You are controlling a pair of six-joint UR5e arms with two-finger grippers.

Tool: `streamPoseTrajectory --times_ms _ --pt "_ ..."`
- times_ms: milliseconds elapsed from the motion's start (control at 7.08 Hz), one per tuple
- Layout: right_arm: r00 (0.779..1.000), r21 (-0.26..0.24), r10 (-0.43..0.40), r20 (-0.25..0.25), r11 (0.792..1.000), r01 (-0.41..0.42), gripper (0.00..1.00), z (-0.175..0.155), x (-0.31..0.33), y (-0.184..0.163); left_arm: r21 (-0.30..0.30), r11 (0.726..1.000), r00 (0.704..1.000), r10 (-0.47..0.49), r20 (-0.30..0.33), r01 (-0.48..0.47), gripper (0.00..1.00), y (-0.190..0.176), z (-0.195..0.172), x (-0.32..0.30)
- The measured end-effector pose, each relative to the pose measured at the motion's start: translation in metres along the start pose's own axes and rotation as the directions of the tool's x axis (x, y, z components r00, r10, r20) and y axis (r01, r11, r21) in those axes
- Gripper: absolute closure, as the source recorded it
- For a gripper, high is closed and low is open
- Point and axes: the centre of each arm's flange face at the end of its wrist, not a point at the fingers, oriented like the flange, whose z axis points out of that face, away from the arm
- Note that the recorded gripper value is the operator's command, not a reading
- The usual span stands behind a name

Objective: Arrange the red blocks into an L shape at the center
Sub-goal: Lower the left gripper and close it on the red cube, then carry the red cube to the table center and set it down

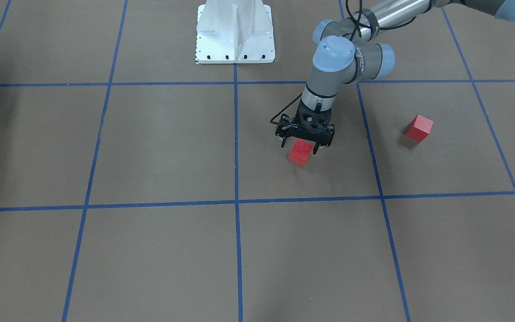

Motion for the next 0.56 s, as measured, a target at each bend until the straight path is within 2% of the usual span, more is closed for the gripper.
streamPoseTrajectory --times_ms 141,282,565 --pt "1.000 -0.001 0.001 0.001 1.000 -0.001 0.01 0.0003 0.0003 0.0003 -0.001 1.000 1.000 -0.001 0.004 0.001 0.46 0.0002 0.0019 -0.0011" --pt "1.000 -0.001 0.003 0.001 1.000 -0.003 0.01 0.0007 0.0007 0.0005 0.003 1.000 1.000 -0.002 0.010 0.002 0.99 -0.0002 0.0030 -0.0019" --pt "1.000 -0.005 0.006 0.001 1.000 -0.006 0.01 0.0023 0.0028 0.0005 0.017 1.000 1.000 -0.004 0.008 0.003 1.00 -0.0042 -0.0006 0.0031"
